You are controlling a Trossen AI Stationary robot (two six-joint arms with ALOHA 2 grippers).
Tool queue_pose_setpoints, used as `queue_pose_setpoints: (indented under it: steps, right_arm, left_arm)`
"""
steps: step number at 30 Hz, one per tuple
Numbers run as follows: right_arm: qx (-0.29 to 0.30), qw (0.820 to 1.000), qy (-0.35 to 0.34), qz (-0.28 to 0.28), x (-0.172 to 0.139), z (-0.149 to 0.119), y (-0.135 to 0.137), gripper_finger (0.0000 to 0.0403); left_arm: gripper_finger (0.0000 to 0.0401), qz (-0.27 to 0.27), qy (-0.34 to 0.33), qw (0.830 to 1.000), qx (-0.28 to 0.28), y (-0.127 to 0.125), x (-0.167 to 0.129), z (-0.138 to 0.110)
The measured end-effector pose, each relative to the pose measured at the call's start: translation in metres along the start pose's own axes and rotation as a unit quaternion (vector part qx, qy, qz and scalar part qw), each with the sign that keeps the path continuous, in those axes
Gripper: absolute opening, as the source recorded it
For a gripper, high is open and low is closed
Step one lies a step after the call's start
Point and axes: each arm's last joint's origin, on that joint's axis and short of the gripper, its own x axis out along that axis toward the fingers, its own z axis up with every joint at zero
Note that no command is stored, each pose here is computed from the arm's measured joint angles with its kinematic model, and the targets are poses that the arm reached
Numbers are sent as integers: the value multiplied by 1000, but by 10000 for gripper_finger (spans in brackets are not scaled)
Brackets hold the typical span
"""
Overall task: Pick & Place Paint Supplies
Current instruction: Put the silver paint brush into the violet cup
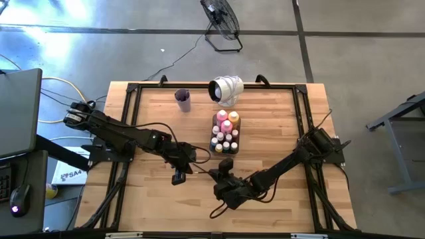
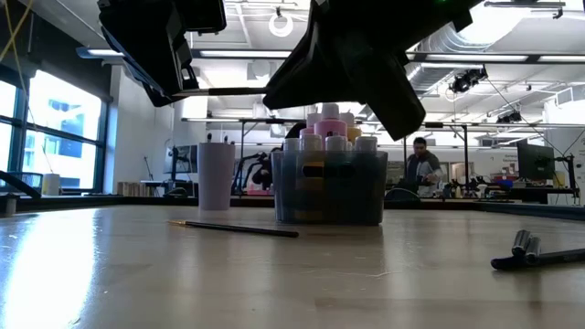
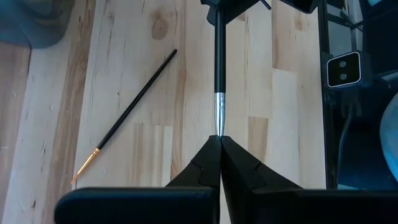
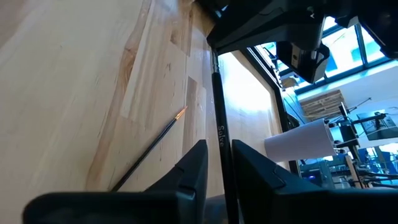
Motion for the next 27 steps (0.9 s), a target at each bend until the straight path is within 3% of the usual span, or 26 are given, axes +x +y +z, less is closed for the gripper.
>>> queue_pose_setpoints:
  steps: [8,13,21,27]
  right_arm:
    - [23,1000,0,2,0,0,0,17]
    - [23,1000,0,2,0,0,0,10]
    - [20,1000,3,-11,-3,0,1,7]
    - [32,999,-2,-22,-13,5,-6,7]
  left_arm:
    - [0,0,0,1000,0,0,0,0]
    - [0,0,0,1000,1,0,0,0]
    - [6,-6,-14,999,49,-1,-2,2]
    - [9,-1,-35,995,90,-12,-29,14]
